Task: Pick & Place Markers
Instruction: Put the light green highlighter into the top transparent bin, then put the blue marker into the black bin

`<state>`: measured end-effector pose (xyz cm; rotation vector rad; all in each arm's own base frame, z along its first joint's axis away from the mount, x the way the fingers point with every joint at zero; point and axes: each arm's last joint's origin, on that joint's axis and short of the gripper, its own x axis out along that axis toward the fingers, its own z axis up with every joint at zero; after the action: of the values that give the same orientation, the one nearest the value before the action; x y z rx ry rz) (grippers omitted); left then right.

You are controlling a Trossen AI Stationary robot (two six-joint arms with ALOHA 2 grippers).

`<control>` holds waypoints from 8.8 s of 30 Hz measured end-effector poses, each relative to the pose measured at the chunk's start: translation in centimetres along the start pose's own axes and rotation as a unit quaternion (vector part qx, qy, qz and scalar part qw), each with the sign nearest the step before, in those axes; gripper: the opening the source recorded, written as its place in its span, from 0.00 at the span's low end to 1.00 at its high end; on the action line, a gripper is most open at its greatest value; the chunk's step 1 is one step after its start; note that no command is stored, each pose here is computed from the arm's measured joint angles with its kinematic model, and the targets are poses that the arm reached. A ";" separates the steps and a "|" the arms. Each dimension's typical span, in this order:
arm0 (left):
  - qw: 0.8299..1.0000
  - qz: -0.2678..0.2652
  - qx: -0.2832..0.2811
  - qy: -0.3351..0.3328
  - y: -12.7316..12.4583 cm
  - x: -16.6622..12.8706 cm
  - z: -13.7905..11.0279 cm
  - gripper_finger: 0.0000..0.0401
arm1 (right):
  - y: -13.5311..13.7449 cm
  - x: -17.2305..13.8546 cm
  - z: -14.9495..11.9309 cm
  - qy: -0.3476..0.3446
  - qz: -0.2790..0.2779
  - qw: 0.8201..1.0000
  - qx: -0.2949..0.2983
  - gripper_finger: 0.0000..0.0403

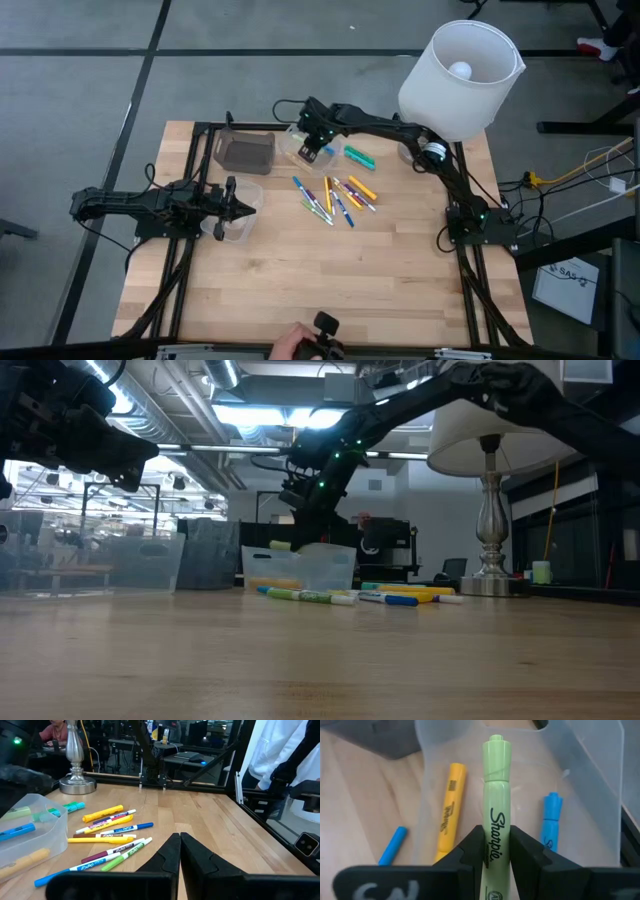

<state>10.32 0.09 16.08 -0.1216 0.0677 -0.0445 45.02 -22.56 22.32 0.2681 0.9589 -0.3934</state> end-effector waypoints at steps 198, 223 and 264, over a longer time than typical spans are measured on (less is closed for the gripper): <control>1.000 0.000 0.000 0.000 0.0 0.0 0.0 0.02 | 15.0 -4.3 -21.5 0.013 0.052 0.980 0.192 0.08; 0.964 -0.020 -0.256 -0.062 -0.1 -0.1 1.3 0.02 | 18.0 -14.0 -7.3 -0.230 0.124 0.916 0.303 0.08; 0.949 0.144 -0.217 -0.180 0.5 1.1 7.8 0.56 | 16.6 -15.3 -4.4 -0.312 0.224 0.894 0.229 0.07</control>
<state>12.03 1.51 23.70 -0.5579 -0.2721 0.2866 41.22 -2.85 33.43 0.7282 0.1411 -0.2443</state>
